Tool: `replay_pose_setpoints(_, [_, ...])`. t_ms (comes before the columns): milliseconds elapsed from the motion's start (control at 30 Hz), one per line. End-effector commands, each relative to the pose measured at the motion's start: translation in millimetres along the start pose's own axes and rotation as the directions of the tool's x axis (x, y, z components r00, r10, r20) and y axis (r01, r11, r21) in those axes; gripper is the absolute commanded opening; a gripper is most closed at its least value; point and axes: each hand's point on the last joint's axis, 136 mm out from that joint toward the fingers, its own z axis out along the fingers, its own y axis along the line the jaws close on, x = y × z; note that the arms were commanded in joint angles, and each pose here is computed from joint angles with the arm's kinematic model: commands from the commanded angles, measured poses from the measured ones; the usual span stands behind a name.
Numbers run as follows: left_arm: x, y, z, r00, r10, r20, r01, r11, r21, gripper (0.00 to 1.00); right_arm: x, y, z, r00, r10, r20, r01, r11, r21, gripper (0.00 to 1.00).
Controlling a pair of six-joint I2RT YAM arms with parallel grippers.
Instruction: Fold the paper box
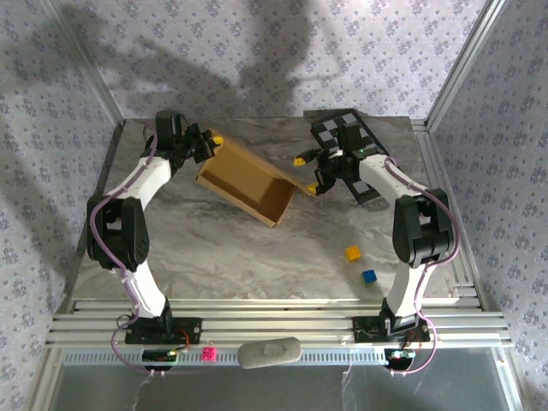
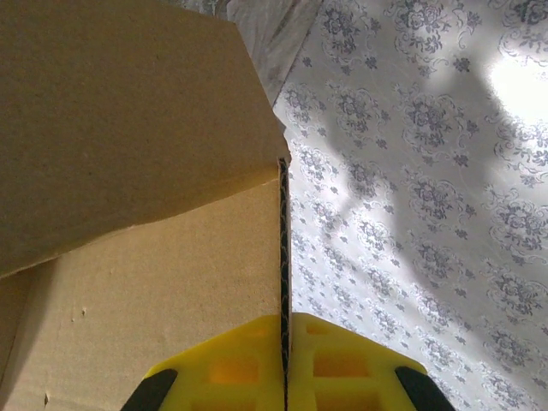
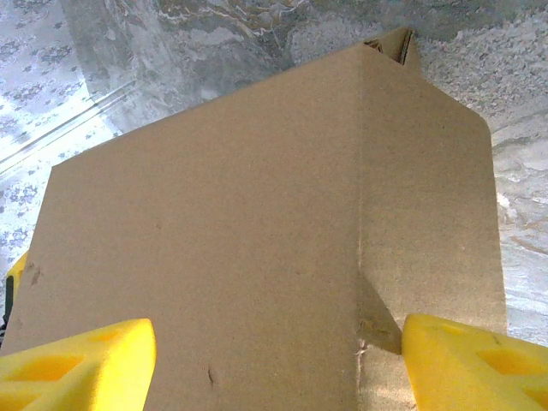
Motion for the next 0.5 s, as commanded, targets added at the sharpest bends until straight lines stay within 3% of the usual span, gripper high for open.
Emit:
replay_pose_setpoints(0, [9,-11,3,0.999,0.023,-0.039,-0.022,1.000,0.015,0.00,0,-14,-5,1.000,0.019,-0.019,-0.019,1.000,0.023,0.77])
replay_pose_setpoints(467, [13,-12,6,0.998,0.039,-0.049,-0.040,0.999,-0.005,0.00,9,-16,18,0.996,0.031,-0.089,-0.030,1.000,0.008,0.77])
